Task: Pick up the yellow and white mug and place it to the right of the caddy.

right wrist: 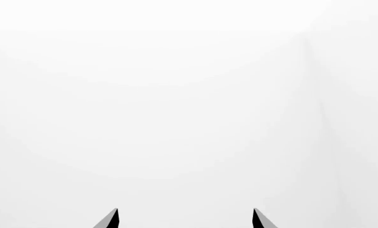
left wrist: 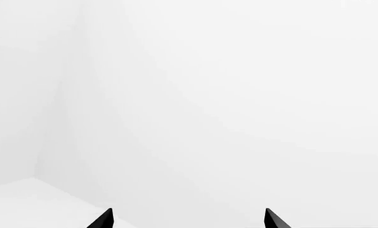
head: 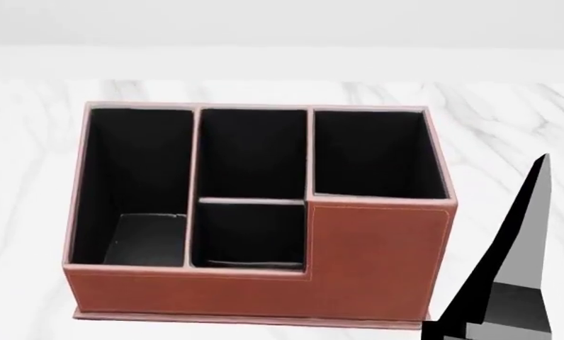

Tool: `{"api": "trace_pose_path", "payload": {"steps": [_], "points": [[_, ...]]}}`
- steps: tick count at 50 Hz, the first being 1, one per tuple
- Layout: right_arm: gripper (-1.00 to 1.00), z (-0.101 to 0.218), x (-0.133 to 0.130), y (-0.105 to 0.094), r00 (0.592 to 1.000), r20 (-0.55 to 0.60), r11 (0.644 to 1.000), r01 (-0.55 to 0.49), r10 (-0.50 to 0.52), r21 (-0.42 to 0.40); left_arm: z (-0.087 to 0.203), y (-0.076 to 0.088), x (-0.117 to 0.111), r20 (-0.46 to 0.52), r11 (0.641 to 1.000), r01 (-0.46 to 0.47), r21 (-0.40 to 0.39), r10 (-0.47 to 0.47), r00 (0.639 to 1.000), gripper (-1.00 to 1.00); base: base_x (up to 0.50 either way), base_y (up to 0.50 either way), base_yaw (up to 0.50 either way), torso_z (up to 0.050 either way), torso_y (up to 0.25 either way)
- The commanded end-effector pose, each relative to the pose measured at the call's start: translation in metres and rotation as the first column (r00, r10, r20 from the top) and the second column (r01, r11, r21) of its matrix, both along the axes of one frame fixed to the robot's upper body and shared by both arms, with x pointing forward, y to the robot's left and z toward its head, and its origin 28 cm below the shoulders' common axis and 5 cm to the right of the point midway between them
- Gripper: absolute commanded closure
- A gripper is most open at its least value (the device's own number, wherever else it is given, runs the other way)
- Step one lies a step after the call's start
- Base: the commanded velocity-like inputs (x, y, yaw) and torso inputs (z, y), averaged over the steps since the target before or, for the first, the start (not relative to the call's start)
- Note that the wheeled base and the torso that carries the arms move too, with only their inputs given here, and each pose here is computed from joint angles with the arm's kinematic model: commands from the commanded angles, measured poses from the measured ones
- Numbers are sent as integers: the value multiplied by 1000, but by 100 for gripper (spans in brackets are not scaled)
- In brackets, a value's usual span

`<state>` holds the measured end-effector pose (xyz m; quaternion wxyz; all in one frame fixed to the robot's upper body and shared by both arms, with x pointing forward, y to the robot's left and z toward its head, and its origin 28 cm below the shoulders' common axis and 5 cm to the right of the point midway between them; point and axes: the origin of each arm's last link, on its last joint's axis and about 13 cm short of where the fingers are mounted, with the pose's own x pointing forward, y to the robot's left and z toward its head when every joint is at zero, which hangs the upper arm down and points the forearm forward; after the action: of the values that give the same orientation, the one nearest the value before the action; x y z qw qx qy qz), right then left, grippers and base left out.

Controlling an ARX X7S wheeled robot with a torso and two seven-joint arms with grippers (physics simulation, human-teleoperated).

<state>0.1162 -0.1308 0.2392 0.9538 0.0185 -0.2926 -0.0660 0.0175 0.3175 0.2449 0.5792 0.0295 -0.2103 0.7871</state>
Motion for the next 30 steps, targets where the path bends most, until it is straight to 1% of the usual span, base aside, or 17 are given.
{"api": "trace_pose_path", "payload": {"steps": [1, 13, 30], "points": [[-100, 0, 0, 0, 1000, 0, 1000, -4, 4, -1, 0, 0, 1, 0, 1000, 3, 0, -3, 1000, -100, 4, 0, 0, 0, 0], [-100, 1, -1, 0, 1000, 0, 1000, -6, 6, 7, 0, 0, 1, 1, 1000, 3, 0, -3, 1000, -100, 37, 0, 0, 0, 0], [-100, 0, -1, 0, 1000, 2, 1000, -9, 9, 4, 0, 0, 1, 0, 1000, 7, 0, -7, 1000, -100, 203, 0, 0, 0, 1]]}}
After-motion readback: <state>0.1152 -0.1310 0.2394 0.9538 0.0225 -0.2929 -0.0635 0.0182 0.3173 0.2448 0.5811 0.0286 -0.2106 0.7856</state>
